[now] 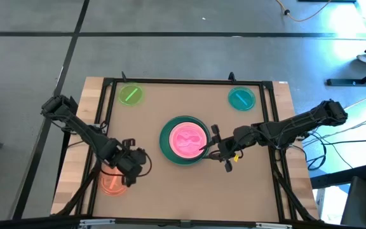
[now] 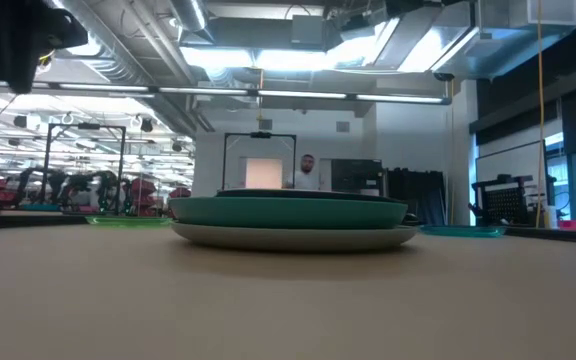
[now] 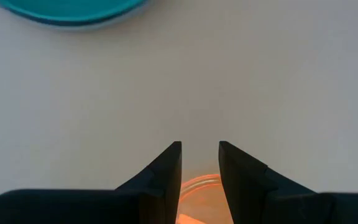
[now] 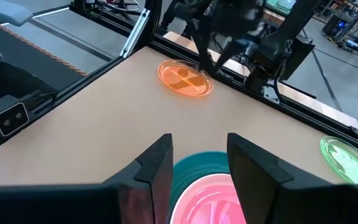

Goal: Stack plastic plates
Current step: Stack the transparent orange plate on top of the transparent pink plate

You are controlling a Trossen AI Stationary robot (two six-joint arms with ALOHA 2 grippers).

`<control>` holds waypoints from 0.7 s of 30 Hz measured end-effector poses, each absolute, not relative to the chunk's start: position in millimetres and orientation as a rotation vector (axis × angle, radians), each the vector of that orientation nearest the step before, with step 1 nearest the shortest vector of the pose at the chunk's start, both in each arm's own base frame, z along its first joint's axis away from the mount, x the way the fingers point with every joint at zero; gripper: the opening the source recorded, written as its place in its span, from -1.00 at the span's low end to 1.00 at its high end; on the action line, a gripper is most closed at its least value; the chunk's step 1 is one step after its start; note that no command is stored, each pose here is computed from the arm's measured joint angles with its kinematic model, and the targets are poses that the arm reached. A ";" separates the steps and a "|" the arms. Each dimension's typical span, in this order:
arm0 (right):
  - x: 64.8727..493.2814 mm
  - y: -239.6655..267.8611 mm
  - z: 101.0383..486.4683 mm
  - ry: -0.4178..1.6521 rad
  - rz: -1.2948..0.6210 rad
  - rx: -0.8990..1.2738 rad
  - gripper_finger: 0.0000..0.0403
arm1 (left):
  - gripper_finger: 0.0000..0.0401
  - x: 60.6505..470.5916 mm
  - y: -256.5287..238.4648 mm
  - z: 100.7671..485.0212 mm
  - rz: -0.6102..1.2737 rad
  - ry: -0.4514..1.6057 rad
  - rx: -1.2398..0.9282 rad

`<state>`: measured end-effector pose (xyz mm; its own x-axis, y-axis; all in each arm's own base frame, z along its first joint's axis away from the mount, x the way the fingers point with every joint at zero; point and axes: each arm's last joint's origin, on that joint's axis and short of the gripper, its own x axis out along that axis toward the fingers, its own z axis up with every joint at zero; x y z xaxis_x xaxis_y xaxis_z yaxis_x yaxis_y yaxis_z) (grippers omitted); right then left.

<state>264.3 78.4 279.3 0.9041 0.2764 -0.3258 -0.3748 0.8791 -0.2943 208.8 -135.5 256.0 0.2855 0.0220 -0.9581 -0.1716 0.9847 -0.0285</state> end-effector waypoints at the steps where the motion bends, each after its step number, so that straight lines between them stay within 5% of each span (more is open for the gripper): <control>1: 264.3 78.5 279.3 0.281 0.344 -0.360 -0.28 | -0.50 205.4 -133.0 259.2 0.136 1.257 -0.141; 16: 264.3 78.4 279.4 0.278 0.343 -0.362 -0.28 | -0.50 123.5 -75.5 223.5 0.365 1.158 -0.459; 21: 264.5 78.5 279.9 0.273 0.342 -0.363 -0.28 | -0.50 123.8 -80.0 208.9 0.273 1.245 -0.503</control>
<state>264.5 78.5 279.9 0.9066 0.2761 -0.3191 -0.3725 0.8790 -0.2978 123.8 -80.0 208.9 0.3071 -0.0713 -0.9490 -0.4624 0.8604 -0.2143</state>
